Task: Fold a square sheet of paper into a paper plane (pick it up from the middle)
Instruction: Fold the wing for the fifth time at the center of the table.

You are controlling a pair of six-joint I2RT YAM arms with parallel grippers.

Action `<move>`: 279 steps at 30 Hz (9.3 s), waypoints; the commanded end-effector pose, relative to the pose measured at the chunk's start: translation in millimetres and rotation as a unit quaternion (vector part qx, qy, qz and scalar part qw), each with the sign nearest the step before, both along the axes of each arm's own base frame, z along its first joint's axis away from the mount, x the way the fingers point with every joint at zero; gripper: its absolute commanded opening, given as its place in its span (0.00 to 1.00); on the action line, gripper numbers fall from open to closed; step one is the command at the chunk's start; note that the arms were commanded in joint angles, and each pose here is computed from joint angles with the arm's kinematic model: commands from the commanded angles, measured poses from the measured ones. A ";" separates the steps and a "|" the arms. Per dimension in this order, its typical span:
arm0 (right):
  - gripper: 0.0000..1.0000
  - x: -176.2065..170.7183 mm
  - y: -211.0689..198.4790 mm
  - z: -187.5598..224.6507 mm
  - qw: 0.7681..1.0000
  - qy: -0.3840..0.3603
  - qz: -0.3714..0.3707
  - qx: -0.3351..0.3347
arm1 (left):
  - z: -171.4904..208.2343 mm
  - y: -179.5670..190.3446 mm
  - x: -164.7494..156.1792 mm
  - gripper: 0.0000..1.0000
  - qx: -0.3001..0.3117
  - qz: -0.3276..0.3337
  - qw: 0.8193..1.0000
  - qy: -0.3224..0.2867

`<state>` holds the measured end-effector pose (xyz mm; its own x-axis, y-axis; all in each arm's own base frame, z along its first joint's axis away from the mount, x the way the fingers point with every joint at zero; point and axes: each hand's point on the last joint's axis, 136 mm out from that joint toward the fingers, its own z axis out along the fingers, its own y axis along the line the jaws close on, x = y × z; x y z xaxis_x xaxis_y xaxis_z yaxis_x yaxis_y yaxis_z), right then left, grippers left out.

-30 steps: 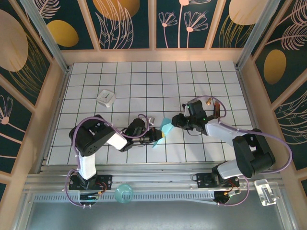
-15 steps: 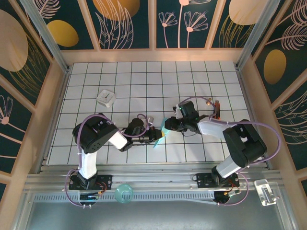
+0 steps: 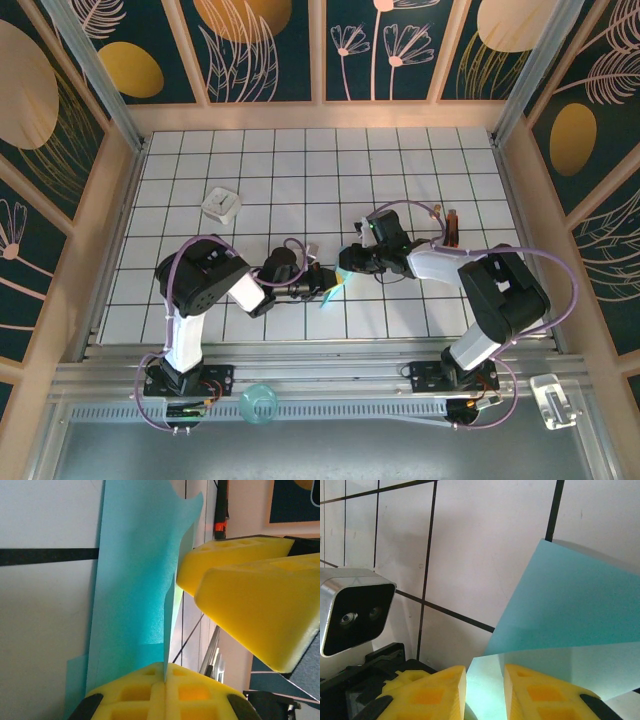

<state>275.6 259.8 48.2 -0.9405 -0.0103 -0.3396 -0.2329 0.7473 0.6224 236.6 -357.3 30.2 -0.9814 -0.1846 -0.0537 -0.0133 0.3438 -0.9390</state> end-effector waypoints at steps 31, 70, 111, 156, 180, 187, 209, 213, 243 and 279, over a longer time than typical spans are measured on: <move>0.23 -10.6 10.1 5.5 0.999 -0.006 0.028 0.018 | -39.8 15.7 -17.3 0.00 0.024 0.022 0.994 0.100; 0.21 -13.8 -4.6 -56.1 0.998 0.034 0.026 -0.037 | -64.6 34.2 -27.3 0.00 0.069 0.049 0.986 0.143; 0.21 -18.6 -8.0 -64.9 0.997 0.053 0.031 -0.051 | 36.6 -14.5 -34.5 0.17 0.133 -0.107 0.975 -0.141; 0.21 -18.8 -9.5 -66.8 0.996 0.054 0.033 -0.058 | -13.0 12.4 -51.2 0.19 0.151 -0.106 0.981 -0.058; 0.21 -18.9 -11.7 -69.2 0.996 0.055 0.031 -0.065 | -11.4 19.5 -85.5 0.22 0.152 -0.146 0.977 -0.039; 0.21 -19.3 -11.8 -70.4 0.996 0.057 0.031 -0.065 | 2.3 17.5 -81.7 0.24 0.150 -0.147 0.976 -0.058; 0.21 -16.5 -10.7 -70.0 0.996 0.056 0.034 -0.064 | 7.4 -2.9 -53.2 0.25 0.184 -0.157 0.963 -0.117; 0.21 -17.8 -11.3 -70.8 0.996 0.057 0.033 -0.064 | 2.8 2.4 -50.0 0.23 0.191 -0.148 0.964 -0.112; 0.21 -17.2 -13.1 -70.8 0.995 0.058 0.032 -0.071 | -46.1 46.5 -96.2 0.03 0.243 -0.189 0.951 -0.022; 0.21 -15.1 -12.7 -71.7 0.995 0.057 0.034 -0.074 | 48.1 4.6 -61.6 0.03 0.129 -0.140 0.971 -0.142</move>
<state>277.3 276.2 20.8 -0.9374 -0.0992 -0.3338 -0.2997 0.7177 0.6285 158.8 -335.8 61.4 -0.9400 0.1878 -0.2849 0.3408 0.5612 -0.7543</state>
